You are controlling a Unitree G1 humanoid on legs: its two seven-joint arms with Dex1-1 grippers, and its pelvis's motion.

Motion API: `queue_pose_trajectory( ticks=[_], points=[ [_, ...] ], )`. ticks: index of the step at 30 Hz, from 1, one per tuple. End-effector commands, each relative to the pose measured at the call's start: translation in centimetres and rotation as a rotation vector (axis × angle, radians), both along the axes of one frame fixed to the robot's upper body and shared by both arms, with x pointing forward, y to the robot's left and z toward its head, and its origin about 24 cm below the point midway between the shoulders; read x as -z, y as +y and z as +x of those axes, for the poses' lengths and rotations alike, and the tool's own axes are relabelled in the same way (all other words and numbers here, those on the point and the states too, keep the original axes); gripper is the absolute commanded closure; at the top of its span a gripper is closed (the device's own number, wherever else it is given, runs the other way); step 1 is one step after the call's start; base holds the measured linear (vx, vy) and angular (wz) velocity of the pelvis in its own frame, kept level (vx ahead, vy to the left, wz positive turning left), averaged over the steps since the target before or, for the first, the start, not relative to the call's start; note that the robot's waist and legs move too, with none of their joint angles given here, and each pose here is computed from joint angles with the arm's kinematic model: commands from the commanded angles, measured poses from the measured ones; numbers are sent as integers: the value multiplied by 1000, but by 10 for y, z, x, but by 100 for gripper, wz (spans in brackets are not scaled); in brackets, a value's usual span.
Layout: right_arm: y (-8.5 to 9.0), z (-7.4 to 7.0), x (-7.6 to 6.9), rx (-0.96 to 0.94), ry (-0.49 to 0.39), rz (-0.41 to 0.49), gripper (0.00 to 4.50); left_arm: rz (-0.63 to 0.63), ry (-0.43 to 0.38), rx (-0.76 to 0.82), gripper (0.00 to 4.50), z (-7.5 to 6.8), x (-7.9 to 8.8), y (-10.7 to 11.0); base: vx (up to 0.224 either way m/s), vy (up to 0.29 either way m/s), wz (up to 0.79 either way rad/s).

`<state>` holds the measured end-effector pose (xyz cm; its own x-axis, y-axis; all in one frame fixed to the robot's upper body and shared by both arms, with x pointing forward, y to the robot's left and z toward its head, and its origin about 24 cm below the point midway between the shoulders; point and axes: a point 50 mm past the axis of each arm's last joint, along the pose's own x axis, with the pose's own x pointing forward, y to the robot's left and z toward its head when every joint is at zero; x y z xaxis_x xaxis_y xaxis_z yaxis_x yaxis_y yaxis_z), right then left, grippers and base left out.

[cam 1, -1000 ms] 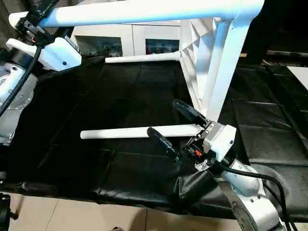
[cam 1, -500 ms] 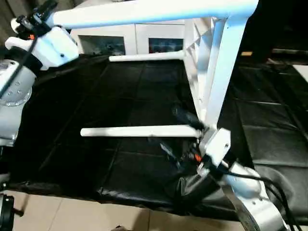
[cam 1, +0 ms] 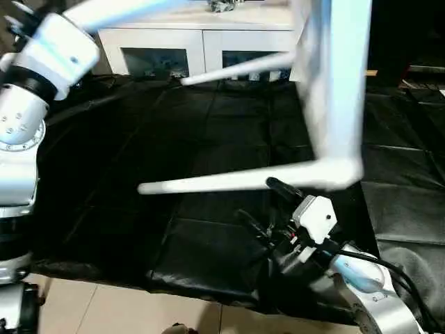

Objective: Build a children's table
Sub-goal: Flip table

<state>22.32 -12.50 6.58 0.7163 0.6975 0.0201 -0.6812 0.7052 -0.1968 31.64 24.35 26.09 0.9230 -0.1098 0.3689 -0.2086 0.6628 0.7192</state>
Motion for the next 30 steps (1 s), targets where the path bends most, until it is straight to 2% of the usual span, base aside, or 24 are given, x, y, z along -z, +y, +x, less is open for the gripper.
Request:
queue_pose_trajectory(
  ticks=[1,5,9,13,17,18,22,23,24,27,28,29,30],
  points=[
    [-4,-1,5,14,28,-6,13,-231,-78,8,270,-7,-16,13,0,0,0],
    [-6,-1,8,31,66,35,13,-288,-83,8,270,-8,-16,16,0,0,0],
    [-12,2,12,100,163,186,0,-385,-78,27,270,-11,-9,20,0,0,0],
    [-17,8,11,148,205,295,0,-413,-71,32,270,-15,-4,22,0,0,0],
    [-12,19,4,121,240,407,0,-440,-69,30,270,-19,1,25,0,0,0],
    [-8,28,3,127,249,411,0,-463,-71,28,270,-20,3,26,0,0,0],
    [-2,42,0,110,278,456,0,-473,-64,35,270,-21,6,25,0,0,0],
    [4,51,-5,72,278,485,0,-492,-58,37,270,-22,9,26,0,0,0],
    [5,56,-6,77,268,471,0,-495,-55,35,270,-23,10,26,0,0,0],
    [6,71,-9,126,238,450,0,-499,-47,36,270,-24,14,26,0,0,0],
    [4,81,-12,183,234,486,0,-508,-44,33,270,-25,17,27,0,0,0],
    [4,82,-12,185,234,485,0,-508,-44,33,270,-25,17,27,0,0,0],
    [5,87,-13,202,235,480,17,-511,-40,26,270,-26,20,29,0,0,0]
  ],
)
